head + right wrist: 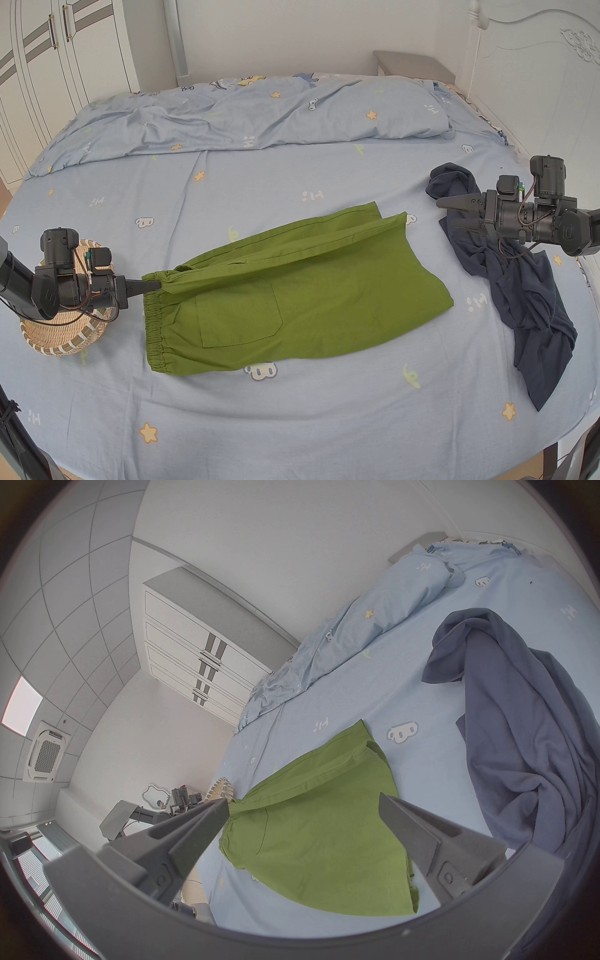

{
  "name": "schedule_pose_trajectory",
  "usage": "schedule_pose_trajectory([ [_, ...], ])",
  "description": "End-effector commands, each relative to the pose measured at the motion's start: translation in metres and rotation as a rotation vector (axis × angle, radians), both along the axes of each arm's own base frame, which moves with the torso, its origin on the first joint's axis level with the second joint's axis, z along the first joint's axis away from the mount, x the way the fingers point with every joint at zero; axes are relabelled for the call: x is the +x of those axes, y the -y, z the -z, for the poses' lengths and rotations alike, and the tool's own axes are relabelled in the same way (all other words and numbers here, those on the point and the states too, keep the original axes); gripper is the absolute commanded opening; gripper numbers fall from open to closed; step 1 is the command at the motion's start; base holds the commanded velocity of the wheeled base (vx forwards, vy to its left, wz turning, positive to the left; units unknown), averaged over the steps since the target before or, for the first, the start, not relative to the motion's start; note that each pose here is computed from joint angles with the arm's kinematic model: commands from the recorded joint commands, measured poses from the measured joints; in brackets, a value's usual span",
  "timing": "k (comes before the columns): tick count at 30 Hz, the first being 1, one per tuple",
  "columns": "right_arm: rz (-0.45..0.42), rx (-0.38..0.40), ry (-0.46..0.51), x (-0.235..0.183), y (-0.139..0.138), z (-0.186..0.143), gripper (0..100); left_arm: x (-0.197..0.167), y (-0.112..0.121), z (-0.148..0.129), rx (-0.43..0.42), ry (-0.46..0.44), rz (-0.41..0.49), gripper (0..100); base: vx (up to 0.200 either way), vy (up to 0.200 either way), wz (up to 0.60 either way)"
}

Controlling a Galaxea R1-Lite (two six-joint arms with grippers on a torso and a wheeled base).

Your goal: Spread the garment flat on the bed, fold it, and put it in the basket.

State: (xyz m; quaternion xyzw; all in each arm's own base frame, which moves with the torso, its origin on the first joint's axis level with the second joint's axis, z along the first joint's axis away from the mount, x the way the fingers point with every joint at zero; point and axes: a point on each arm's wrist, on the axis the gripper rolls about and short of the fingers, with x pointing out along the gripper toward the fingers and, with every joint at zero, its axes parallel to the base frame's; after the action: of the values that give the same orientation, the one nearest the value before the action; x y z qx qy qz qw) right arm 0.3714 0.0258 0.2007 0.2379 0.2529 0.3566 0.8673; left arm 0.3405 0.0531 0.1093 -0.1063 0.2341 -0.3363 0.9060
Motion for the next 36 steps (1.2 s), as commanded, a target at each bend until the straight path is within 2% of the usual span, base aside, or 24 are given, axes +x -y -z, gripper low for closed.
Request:
schedule_pose_trajectory([
  [1,-0.002,0.0,-0.002,0.0,-0.0007,0.0007,100,-0.0022,-0.0022,-0.0034,0.002,0.008,-0.008,0,0.0,0.0,0.0],
  [8,-0.004,0.0,-0.004,0.0007,-0.0013,0.0014,100,-0.005,-0.0107,-0.0016,0.0,-0.003,-0.034,0,0.0,0.0,0.0],
  [30,-0.005,0.0,-0.007,0.0008,-0.0019,0.0024,100,-0.0028,-0.0096,-0.0028,-0.026,-0.02,-0.045,0,0.0,0.0,0.0],
  [31,-0.005,0.0,-0.007,0.0008,-0.0019,0.0024,100,-0.003,-0.0096,-0.0033,-0.026,-0.019,-0.045,100,0.0,0.0,0.0],
  [36,-0.005,0.0,-0.007,0.0008,-0.0019,0.0024,100,-0.0037,-0.0078,-0.0057,-0.03,-0.017,-0.044,100,0.0,0.0,0.0],
])
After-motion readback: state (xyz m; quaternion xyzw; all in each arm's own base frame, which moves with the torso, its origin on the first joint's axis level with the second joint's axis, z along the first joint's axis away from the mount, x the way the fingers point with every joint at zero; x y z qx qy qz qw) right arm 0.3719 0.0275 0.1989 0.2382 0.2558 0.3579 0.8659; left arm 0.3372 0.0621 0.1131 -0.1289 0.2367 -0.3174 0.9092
